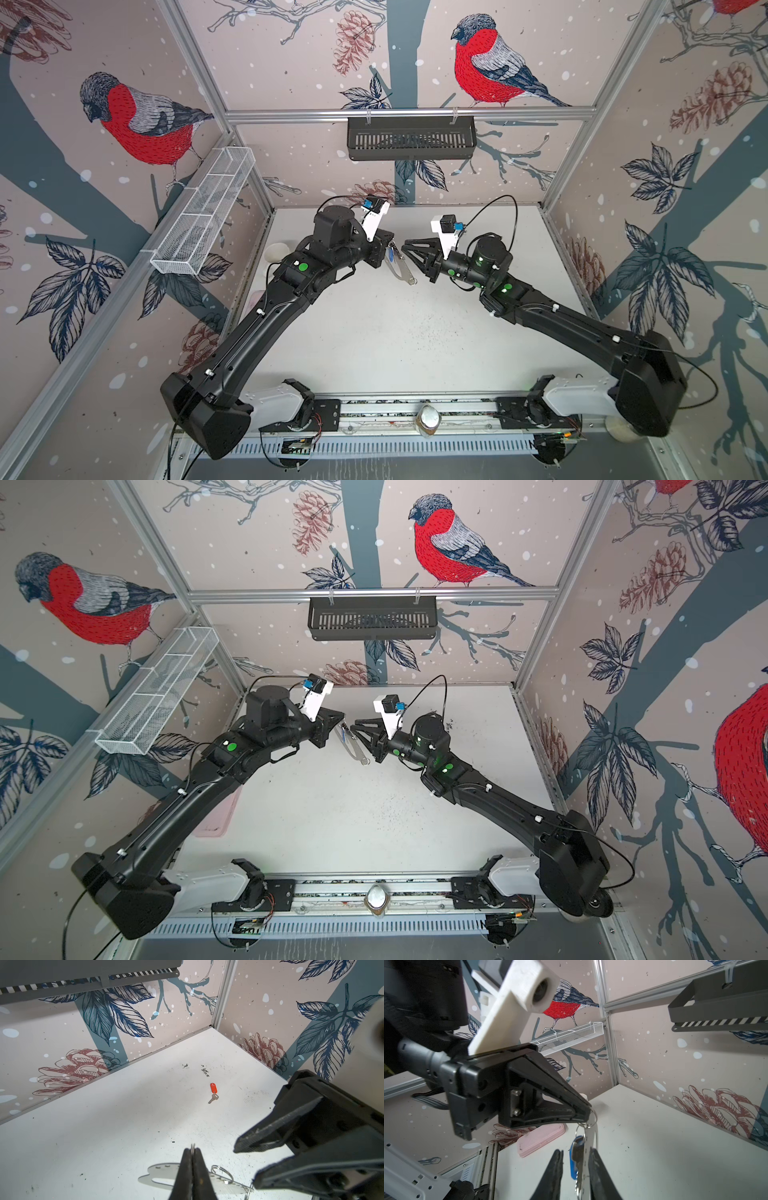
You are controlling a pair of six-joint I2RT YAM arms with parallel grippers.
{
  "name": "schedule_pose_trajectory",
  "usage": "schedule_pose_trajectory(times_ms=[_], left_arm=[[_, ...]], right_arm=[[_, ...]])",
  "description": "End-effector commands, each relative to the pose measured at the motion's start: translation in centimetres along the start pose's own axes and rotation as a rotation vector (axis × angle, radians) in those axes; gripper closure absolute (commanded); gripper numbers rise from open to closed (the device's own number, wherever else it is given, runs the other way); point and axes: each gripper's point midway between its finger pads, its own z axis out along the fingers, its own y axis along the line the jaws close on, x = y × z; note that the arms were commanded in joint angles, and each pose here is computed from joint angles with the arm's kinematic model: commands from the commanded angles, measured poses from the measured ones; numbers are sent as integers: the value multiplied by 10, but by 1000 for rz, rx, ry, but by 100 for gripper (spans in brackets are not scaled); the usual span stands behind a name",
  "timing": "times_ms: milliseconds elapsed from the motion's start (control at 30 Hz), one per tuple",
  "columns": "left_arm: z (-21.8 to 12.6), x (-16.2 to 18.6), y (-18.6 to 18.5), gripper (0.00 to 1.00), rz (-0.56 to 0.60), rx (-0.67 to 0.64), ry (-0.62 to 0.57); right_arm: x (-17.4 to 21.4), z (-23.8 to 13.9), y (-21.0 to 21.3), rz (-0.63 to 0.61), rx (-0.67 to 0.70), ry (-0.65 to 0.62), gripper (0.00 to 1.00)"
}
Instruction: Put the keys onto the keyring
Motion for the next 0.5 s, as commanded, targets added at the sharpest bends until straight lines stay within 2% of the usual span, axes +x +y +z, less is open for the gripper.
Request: schedule_pose_trajectory(times_ms=[0, 167, 467], left_arm=[[-2, -5, -4, 100, -14, -1, -18], [0, -2, -9, 100, -6, 4, -10], [-1, -2, -9, 100, 1, -13, -12]], right_arm=[[-1, 7, 0, 0, 2, -2, 72], [1, 16, 2, 7, -17, 5, 72], [9, 20, -1, 14, -4, 30, 76]])
